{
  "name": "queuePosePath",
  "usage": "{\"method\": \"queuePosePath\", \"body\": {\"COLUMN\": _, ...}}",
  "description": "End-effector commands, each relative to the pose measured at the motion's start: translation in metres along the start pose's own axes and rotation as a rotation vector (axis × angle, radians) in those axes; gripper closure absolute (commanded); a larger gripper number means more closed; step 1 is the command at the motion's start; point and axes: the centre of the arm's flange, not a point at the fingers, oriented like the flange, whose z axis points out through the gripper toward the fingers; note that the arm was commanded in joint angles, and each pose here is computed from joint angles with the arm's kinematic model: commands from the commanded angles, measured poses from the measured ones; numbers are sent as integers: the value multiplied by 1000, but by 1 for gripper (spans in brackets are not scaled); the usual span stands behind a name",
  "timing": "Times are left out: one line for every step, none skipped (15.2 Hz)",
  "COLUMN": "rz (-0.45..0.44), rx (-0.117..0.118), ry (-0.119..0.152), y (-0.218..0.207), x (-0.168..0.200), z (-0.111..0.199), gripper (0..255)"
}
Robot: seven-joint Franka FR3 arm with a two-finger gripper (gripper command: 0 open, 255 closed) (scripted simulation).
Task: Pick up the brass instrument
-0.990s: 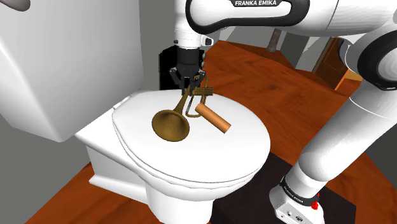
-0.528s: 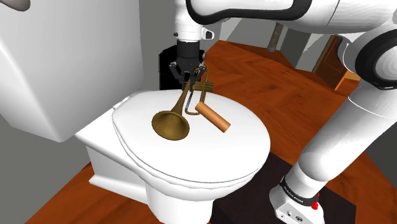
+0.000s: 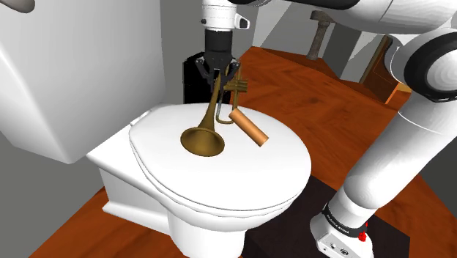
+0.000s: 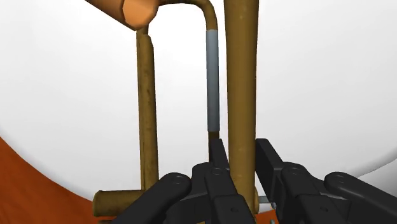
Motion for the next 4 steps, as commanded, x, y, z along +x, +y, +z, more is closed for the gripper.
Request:
{"method": "queuePosePath", "body": {"rz": 0, "rx": 0, "ry": 0, "y": 0, "x": 0, "z": -11, "gripper": 255}}
{"method": "queuePosePath", "body": {"rz": 0, "rx": 0, "ry": 0, "y": 1, "x": 0, "z": -16, "gripper": 255}}
{"method": "queuePosePath", "body": {"rz": 0, "rx": 0, "ry": 0, "y": 1, "x": 0, "z": -17, "gripper": 255}}
{"method": "queuePosePath", "body": {"rz": 0, "rx": 0, "ry": 0, "y": 1, "x": 0, "z": -17, "gripper": 255}}
